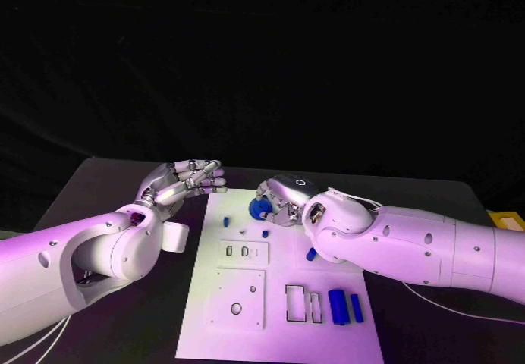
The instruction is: Assemble the parts on the task board
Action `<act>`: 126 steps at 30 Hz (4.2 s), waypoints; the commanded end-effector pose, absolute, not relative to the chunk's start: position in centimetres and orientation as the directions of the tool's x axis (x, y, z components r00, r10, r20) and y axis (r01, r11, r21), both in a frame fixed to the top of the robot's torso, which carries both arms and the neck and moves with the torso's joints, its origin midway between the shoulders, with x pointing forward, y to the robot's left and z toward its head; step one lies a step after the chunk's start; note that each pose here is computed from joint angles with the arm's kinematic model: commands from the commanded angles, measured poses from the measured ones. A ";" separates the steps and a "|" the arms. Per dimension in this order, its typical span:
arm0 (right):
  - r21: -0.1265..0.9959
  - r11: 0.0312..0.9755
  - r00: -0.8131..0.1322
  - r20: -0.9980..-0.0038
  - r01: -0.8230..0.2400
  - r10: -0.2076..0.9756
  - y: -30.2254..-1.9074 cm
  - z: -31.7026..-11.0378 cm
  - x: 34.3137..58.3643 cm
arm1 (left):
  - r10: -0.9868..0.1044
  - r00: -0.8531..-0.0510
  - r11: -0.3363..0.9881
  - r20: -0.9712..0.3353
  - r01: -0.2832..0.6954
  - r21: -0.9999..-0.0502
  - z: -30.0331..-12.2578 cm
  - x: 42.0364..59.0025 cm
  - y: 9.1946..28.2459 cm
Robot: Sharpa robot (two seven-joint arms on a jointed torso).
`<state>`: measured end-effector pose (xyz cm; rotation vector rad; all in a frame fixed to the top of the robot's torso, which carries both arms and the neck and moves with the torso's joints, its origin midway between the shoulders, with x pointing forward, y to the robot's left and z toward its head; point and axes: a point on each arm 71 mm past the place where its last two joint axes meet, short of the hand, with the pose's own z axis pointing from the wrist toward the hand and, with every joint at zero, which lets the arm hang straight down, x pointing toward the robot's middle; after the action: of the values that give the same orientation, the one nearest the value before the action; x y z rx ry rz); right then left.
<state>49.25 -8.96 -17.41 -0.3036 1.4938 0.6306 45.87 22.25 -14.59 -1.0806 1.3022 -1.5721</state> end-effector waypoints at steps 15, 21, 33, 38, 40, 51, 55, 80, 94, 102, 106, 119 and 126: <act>0.168 0.811 -0.068 -0.985 -0.560 0.157 -8.4 -18.0 49.7 | -0.936 -0.329 -0.155 0.126 0.062 -0.986 -14.5 45.8 22.0; 0.166 0.816 -0.074 -0.986 -0.554 0.151 -8.4 -18.1 49.9 | -0.937 -0.326 -0.153 0.125 0.062 -0.986 -14.5 45.8 22.0; 0.184 0.824 -0.145 -0.982 -0.536 0.125 -8.8 -18.7 50.0 | -0.938 -0.325 -0.153 0.125 0.062 -0.986 -14.5 45.8 22.1; 0.202 0.826 -0.172 -0.977 -0.526 0.129 -9.0 -18.9 50.1 | -0.938 -0.325 -0.153 0.125 0.062 -0.986 -14.5 45.8 22.1; 0.206 0.828 -0.173 -0.976 -0.521 0.134 -9.1 -18.9 50.1 | -0.938 -0.324 -0.152 0.124 0.062 -0.986 -14.5 45.8 22.1; 0.209 0.839 -0.165 -0.976 -0.502 0.144 -9.8 -18.9 50.3 | -0.938 -0.323 -0.152 0.124 0.062 -0.986 -14.5 45.8 22.2; 0.219 0.835 -0.137 -0.975 -0.505 0.173 -10.1 -18.6 50.1 | -0.938 -0.324 -0.152 0.124 0.062 -0.986 -14.5 45.8 22.2; 0.657 0.689 -0.308 -0.753 -0.306 0.582 -26.2 -15.6 48.0 | -0.941 -0.316 -0.151 0.123 0.068 -0.986 -14.6 46.3 22.7; 0.560 0.774 -0.256 -0.827 -0.296 0.501 -31.0 -17.6 48.1 | -0.939 -0.321 -0.155 0.125 0.067 -0.986 -14.8 46.5 22.5; 0.550 0.784 -0.256 -0.833 -0.288 0.490 -30.7 -19.0 48.5 | -0.938 -0.324 -0.157 0.126 0.070 -0.985 -14.8 46.5 22.4; 0.545 0.790 -0.257 -0.835 -0.279 0.486 -30.5 -19.6 48.7 | -0.937 -0.324 -0.157 0.127 0.070 -0.985 -14.8 46.5 22.4; 0.532 0.801 -0.285 -0.841 -0.275 0.460 -29.4 -21.2 48.9 | -0.939 -0.321 -0.155 0.125 0.069 -0.986 -14.8 46.5 22.7; 0.529 0.805 -0.267 -0.844 -0.269 0.465 -29.2 -21.3 49.0 | -0.938 -0.324 -0.155 0.127 0.063 -0.986 -14.9 46.5 22.7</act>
<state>48.98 -29.22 -21.23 0.1639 1.7076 0.7243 46.52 22.87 -14.97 -1.0842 1.3014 -1.5673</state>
